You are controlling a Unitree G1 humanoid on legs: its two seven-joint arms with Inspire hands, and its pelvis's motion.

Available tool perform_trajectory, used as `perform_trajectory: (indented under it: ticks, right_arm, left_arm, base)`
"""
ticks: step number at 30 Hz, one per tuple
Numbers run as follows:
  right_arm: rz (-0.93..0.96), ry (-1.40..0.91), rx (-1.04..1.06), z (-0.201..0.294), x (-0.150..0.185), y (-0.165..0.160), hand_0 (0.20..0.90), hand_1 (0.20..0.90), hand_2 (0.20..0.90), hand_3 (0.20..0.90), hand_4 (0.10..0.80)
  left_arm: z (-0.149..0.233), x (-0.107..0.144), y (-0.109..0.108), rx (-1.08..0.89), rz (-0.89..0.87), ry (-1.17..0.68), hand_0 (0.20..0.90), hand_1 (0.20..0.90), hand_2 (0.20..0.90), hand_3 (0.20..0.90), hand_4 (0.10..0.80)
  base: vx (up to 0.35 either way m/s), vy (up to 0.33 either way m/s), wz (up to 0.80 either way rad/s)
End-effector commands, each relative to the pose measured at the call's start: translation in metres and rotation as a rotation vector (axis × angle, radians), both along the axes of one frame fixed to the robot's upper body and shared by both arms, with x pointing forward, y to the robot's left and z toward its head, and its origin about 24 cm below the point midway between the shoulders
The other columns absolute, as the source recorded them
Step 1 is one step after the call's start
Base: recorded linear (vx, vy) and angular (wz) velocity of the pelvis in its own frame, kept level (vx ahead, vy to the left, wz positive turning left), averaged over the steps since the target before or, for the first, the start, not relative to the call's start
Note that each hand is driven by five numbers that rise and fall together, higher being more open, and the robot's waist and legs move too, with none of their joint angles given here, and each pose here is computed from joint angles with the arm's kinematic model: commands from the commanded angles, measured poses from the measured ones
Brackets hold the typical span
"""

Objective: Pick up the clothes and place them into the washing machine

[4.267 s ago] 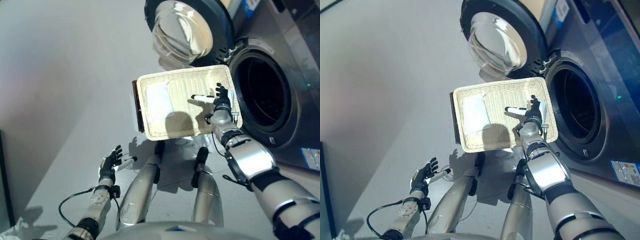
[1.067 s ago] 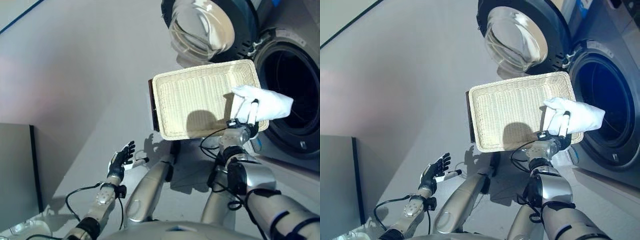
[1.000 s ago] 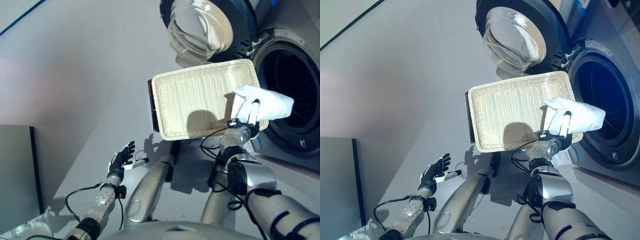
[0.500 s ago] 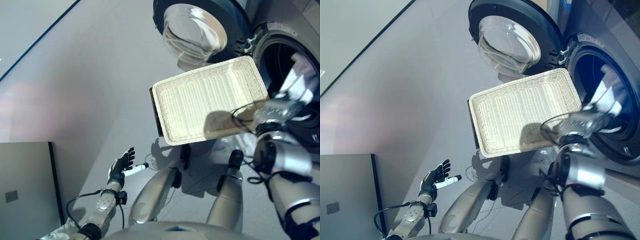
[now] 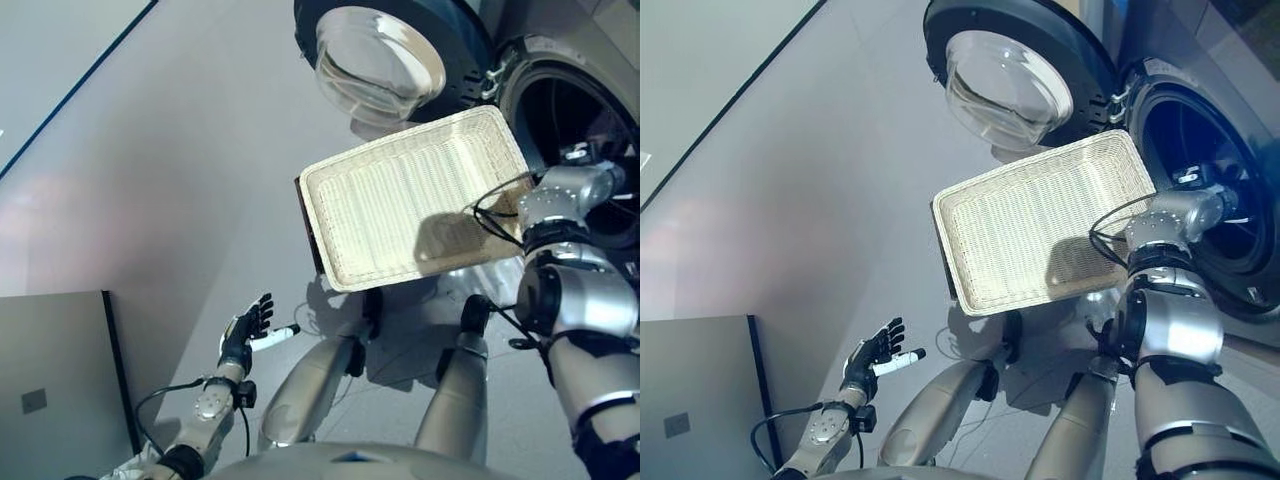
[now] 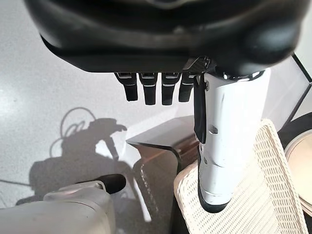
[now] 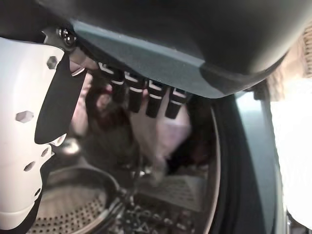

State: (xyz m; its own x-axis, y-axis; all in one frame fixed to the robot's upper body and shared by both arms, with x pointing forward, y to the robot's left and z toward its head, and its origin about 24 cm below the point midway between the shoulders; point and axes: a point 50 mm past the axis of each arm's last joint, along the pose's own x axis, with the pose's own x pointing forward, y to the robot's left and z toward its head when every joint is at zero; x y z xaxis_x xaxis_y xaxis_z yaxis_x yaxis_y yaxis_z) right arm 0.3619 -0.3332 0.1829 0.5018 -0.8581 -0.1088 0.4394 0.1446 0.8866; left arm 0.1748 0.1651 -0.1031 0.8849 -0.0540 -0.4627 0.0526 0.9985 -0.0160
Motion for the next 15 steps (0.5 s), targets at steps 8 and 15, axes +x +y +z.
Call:
perform_trajectory:
  ticks: [8,15]
  right_arm:
    - [0.062,0.029,-0.215,0.001,0.003,0.008,0.900,0.900,0.900,0.900,0.800]
    - [0.208,0.276,-0.289,-0.051,0.006,0.028,0.900,0.900,0.900,0.900,0.800]
  left_arm:
    - [0.005,0.000,0.014,-0.001,0.084,-0.055,0.900,0.900,0.900,0.900,0.800]
    - [-0.003,-0.005,0.017,0.036,0.087,-0.004,0.900,0.900,0.900,0.900,0.800]
  base:
    - [-0.002,0.000,-0.01]
    - [0.000,-0.005,0.00]
